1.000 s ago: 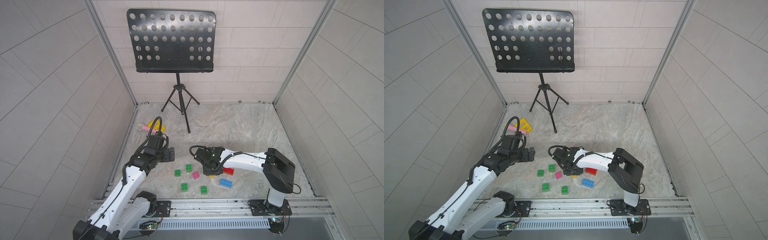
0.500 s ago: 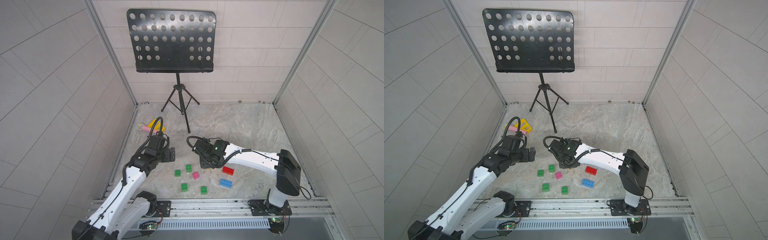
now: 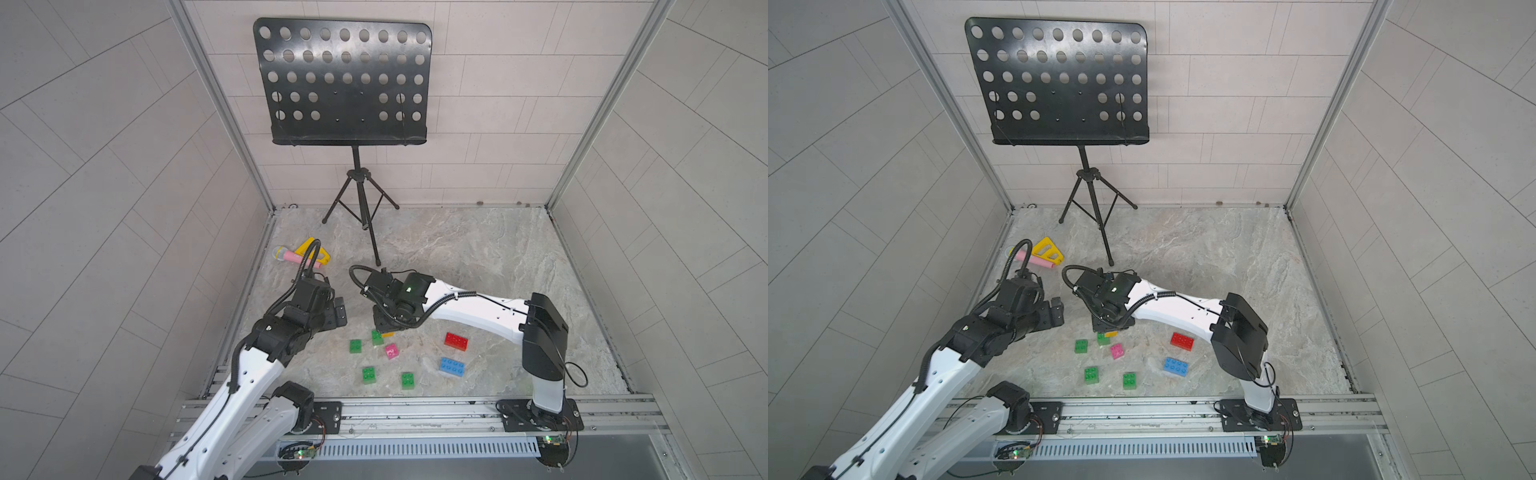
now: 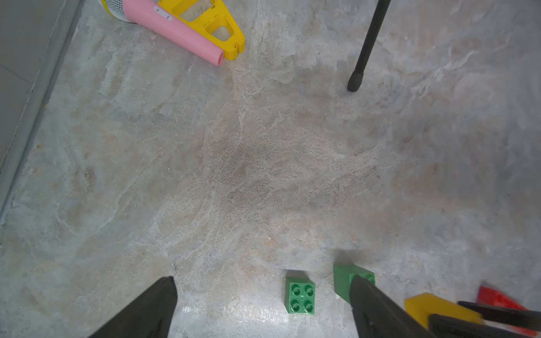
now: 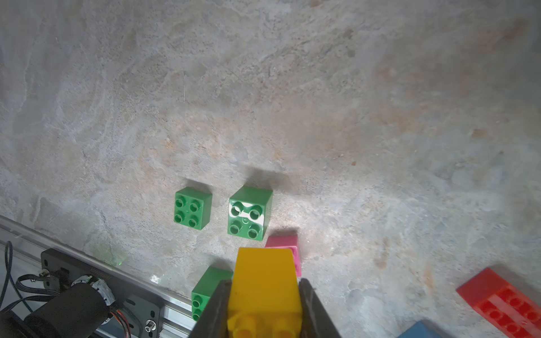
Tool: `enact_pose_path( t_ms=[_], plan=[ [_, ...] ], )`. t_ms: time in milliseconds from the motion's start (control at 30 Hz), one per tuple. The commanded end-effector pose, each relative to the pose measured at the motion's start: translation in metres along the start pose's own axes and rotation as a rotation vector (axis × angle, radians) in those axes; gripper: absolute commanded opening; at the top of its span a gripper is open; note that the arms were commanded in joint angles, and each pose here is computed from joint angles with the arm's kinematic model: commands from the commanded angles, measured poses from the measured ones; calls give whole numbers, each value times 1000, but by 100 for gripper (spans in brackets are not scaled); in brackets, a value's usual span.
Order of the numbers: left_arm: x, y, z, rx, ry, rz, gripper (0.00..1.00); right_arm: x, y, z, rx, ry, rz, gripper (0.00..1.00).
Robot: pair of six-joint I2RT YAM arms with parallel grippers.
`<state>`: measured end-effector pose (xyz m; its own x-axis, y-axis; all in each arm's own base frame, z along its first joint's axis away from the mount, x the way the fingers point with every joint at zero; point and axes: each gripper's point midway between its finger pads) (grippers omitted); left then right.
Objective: Assemble the letter r with lego
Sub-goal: Assemble the lego brick with the lego brick.
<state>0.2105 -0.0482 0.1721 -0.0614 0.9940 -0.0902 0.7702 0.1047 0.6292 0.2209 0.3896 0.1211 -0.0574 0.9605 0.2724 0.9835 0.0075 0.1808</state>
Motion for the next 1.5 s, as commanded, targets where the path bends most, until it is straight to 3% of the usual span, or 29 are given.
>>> enact_pose_path(
  t_ms=[0,133,300,700,1467],
  plan=[
    [16,-6,-27,-39,19,-131,100,4,-5,1,27,-9,4,0],
    [32,-5,-56,-114,37,-150,100,11,-5,11,40,7,1,0],
    [40,-15,-73,-116,37,-144,100,14,-7,24,57,-24,-10,0],
    [36,-20,-80,-168,-43,-157,100,8,-3,30,28,-124,-10,0],
    [30,-21,-77,-167,-72,-152,100,4,-1,40,9,-166,32,0]
  ],
)
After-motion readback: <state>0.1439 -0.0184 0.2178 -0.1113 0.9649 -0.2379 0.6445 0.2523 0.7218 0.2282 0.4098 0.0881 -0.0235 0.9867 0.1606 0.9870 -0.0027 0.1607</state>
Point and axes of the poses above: each gripper's point midway between its finger pads, its own z axis out along the fingers, its own x axis along the line the jaws close on, y = z × x, and after that the axes turned 8 degrees about z, right-handed
